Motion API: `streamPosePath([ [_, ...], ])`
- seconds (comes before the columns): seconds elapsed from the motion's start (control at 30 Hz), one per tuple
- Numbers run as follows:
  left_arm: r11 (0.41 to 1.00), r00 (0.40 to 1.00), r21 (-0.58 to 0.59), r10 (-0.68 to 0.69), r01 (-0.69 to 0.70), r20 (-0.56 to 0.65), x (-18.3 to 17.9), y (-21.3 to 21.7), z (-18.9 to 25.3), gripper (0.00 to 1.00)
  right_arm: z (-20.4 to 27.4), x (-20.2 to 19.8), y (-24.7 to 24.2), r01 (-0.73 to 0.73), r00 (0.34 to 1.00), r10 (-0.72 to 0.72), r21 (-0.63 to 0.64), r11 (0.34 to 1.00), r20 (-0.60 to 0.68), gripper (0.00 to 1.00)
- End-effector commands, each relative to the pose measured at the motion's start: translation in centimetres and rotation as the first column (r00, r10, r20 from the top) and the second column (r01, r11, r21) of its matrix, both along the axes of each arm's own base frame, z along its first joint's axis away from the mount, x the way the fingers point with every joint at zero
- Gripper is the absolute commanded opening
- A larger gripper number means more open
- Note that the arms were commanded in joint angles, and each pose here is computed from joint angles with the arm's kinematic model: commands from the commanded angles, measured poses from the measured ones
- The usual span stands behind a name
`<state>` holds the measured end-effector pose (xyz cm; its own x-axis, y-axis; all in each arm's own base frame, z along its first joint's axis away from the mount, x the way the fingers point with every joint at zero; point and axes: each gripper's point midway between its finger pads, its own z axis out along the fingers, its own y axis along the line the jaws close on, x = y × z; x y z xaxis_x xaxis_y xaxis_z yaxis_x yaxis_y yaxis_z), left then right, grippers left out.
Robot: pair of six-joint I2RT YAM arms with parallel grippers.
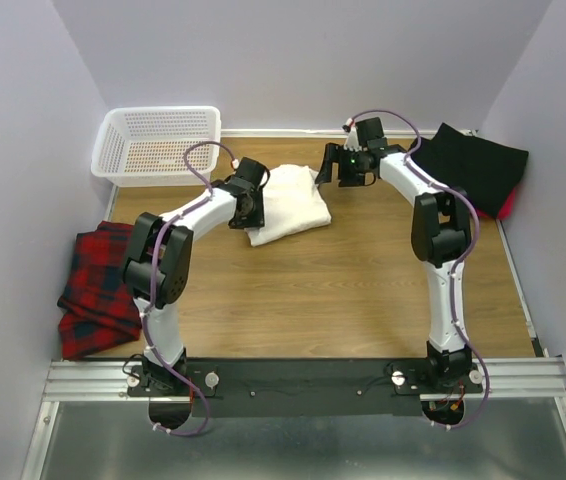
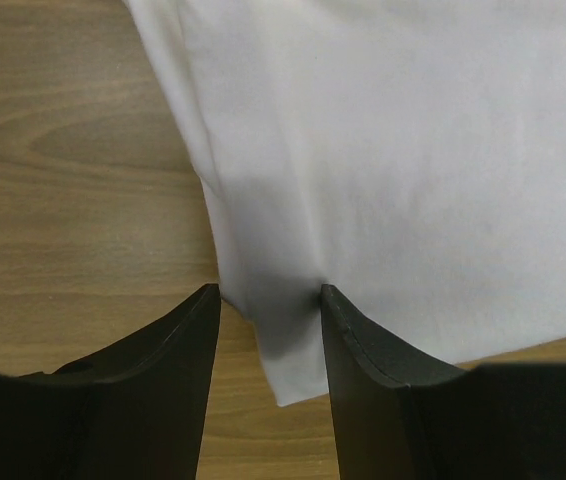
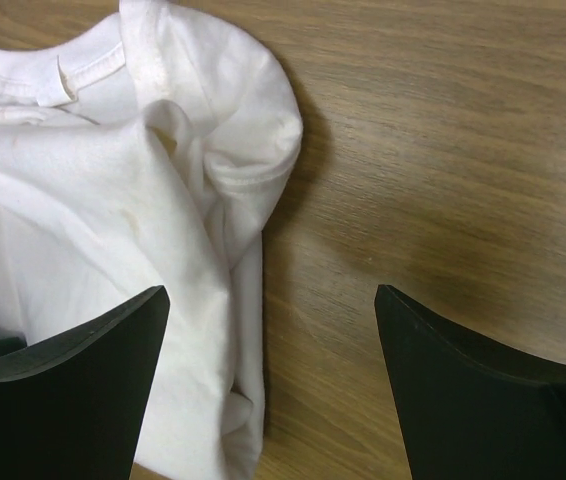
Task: Fold and stack the t-shirts
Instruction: Smooth out wrinkles on the folded tshirt, then put the neatly folded tshirt into the corner of the board with the right arm
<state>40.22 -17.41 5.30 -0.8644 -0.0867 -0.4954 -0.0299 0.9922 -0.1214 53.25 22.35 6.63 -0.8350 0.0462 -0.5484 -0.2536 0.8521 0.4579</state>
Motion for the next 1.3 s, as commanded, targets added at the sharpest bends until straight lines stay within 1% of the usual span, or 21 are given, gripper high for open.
streamPosePath([
  [0.0, 0.967, 0.990, 0.252, 0.005, 0.032, -0.143, -4.0, 2.8, -2.9, 0.53, -0.2, 0.3, 1.1, -0.032, 0.999, 0.033, 0.033, 0.999, -0.009, 0.92],
  [0.13, 0.931, 0.978, 0.354, -0.014, 0.088, -0.206, -6.2, 3.2, -4.2, 0.53, -0.8, 0.1, 1.6, -0.041, 0.999, 0.042, 0.054, 0.998, -0.030, 0.92],
  [0.2, 0.917, 0.970, 0.383, -0.018, 0.113, -0.242, -7.2, 3.3, -5.2, 0.53, -1.2, -0.4, 2.0, -0.057, 0.997, 0.062, 0.080, 0.995, -0.053, 0.91],
  [0.33, 0.911, 0.951, 0.385, -0.023, 0.146, -0.307, -8.6, 3.3, -7.0, 0.53, -1.8, -1.5, 2.2, -0.076, 0.993, 0.085, 0.100, 0.992, -0.085, 0.90],
  [0.43, 0.912, 0.947, 0.381, -0.026, 0.153, -0.320, -8.9, 3.1, -7.7, 0.53, -1.8, -1.9, 2.1, -0.079, 0.992, 0.088, 0.100, 0.992, -0.090, 0.89],
  [0.57, 0.920, 0.966, 0.377, -0.005, 0.105, -0.258, -7.7, 2.8, -6.0, 0.52, -0.7, -2.1, 2.3, -0.092, 0.992, 0.101, 0.116, 0.989, -0.074, 0.89],
  [0.7, 0.937, 0.990, 0.350, 0.046, 0.005, -0.137, -5.8, 2.2, -1.5, 0.52, 0.4, -2.3, 2.8, -0.111, 0.991, 0.120, 0.142, 0.984, -0.061, 0.89],
  [0.77, 0.939, 0.993, 0.344, 0.066, -0.028, -0.098, -5.4, 2.3, -0.1, 0.53, 0.3, -2.4, 3.0, -0.123, 0.989, 0.134, 0.160, 0.979, -0.063, 0.89],
  [0.8, 0.943, 0.995, 0.330, 0.074, -0.046, -0.073, -5.1, 2.2, 1.0, 0.53, 0.3, -2.5, 3.1, -0.127, 0.988, 0.140, 0.165, 0.978, -0.066, 0.89],
  [0.93, 0.956, 0.992, 0.273, 0.121, -0.110, -0.024, -4.9, 2.3, 3.0, 0.53, -0.1, -3.2, 3.9, -0.164, 0.980, 0.183, 0.200, 0.966, -0.078, 0.89],
  [1.03, 0.971, 0.991, 0.197, 0.137, -0.135, 0.004, -4.6, 2.3, 4.1, 0.53, -0.5, -4.0, 4.8, -0.199, 0.970, 0.224, 0.230, 0.953, -0.091, 0.89],
  [1.07, 0.979, 0.991, 0.159, 0.131, -0.129, -0.001, -4.7, 1.9, 4.2, 0.53, -0.8, -4.3, 5.1, -0.208, 0.967, 0.236, 0.236, 0.949, -0.097, 0.89],
  [1.1, 0.983, 0.990, 0.118, 0.141, -0.143, 0.025, -4.3, 2.1, 4.9, 0.53, -1.1, -4.5, 5.4, -0.217, 0.964, 0.247, 0.239, 0.947, -0.100, 0.89],
  [1.27, 0.988, 0.988, -0.023, 0.152, -0.151, 0.040, -4.1, 2.5, 6.3, 0.53, -3.6, -6.3, 6.9, -0.259, 0.943, 0.300, 0.249, 0.933, -0.144, 0.89],
])
